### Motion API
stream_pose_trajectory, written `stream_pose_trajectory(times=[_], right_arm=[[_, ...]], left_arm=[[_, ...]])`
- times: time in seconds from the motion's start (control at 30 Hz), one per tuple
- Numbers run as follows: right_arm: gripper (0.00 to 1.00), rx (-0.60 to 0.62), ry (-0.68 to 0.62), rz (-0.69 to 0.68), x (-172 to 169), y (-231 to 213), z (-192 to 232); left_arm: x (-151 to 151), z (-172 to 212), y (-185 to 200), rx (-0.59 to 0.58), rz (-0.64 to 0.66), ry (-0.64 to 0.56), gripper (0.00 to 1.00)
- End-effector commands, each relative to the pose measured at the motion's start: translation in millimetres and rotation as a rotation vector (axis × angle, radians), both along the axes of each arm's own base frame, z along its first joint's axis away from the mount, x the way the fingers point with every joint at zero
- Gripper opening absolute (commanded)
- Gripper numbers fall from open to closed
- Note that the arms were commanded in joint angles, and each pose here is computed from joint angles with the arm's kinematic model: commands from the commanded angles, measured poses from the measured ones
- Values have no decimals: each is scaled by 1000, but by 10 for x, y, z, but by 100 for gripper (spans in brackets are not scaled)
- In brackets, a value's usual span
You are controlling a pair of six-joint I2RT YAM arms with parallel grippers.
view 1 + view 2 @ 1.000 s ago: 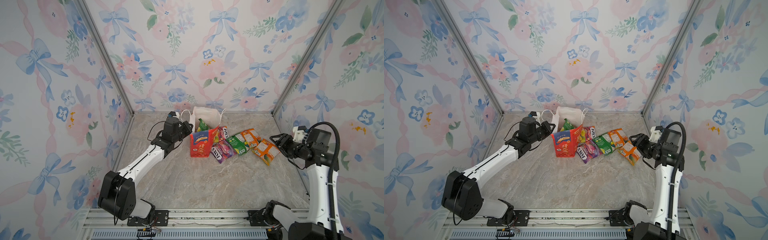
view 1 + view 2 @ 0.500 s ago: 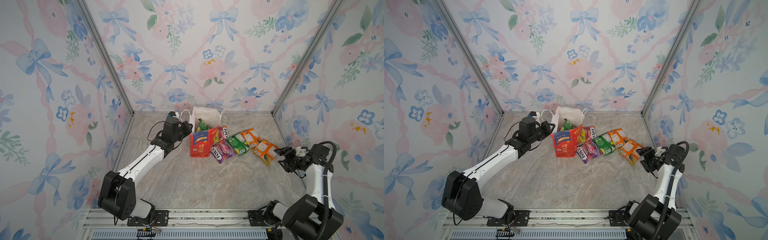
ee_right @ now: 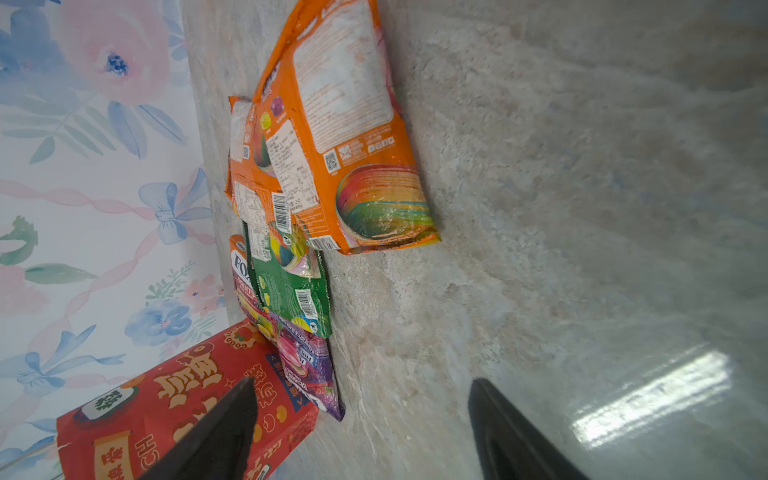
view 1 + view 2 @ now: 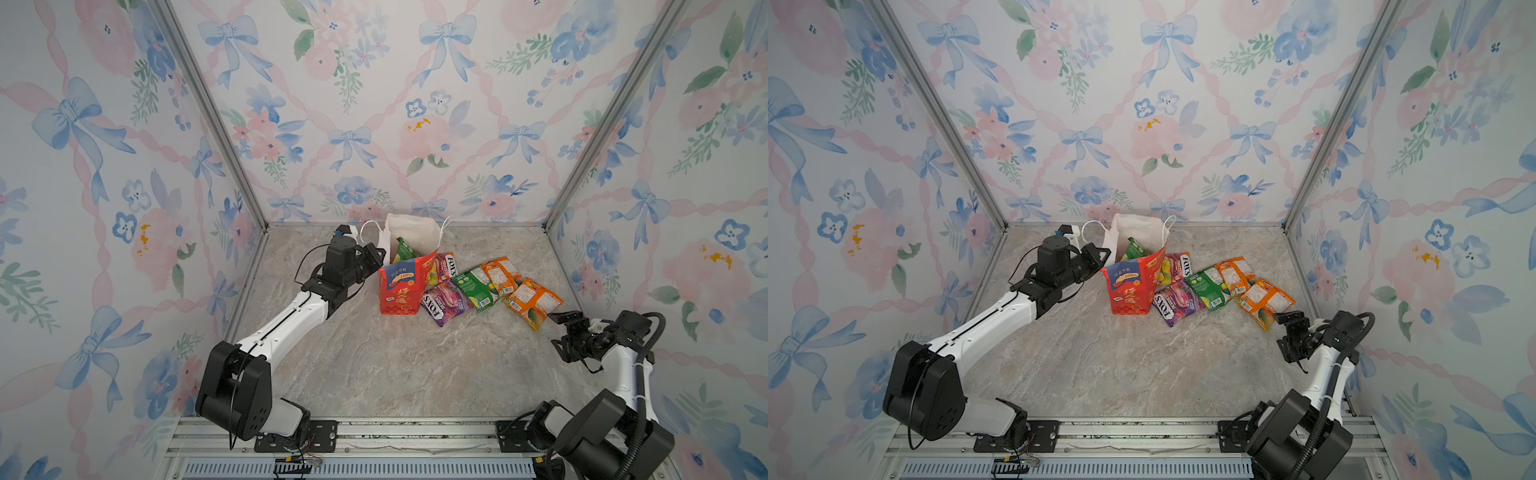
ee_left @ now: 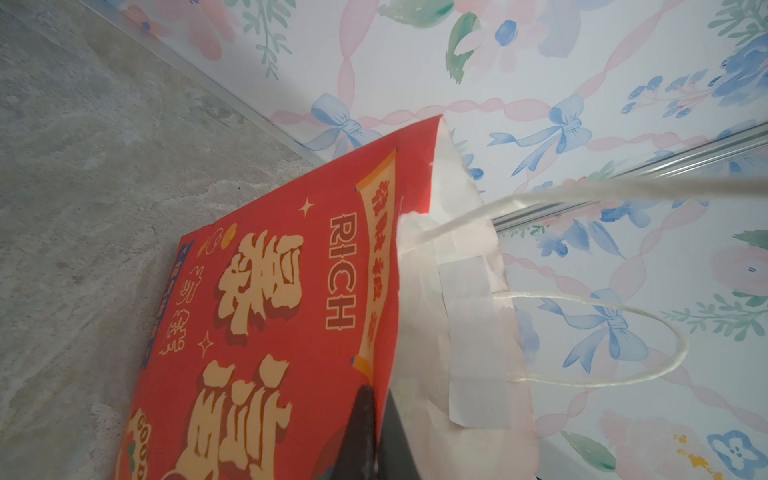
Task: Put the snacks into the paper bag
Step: 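Lower the open right gripper beside the orange Fox's fruits packet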
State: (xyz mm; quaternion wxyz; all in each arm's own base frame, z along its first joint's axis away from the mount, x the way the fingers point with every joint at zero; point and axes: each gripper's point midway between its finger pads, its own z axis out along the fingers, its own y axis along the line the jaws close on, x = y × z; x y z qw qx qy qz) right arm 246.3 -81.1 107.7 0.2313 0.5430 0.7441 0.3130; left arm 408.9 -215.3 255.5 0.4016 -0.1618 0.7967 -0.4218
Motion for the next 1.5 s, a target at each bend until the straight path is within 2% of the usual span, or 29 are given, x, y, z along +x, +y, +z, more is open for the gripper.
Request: stream_pose_trajectory(times=[0.0, 0.17, 0.57, 0.77, 1.47], right_arm=[[82, 17, -15, -87, -20, -38, -13], [82, -22, -9, -153, -114, -34, 1], [82, 74, 34, -72, 98, 162, -282], [82, 58, 54, -70, 103, 138, -380], [82, 16, 5, -85, 223, 31, -425]], left_arm=[[-19, -39, 10, -12, -8, 3, 0], [-23, -54, 6, -25, -16, 3, 0], [-46, -43, 22, -40, -23, 3, 0], [-70, 44, 66, -33, -7, -10, 0], [-34, 288, -39, -58, -23, -47, 0]])
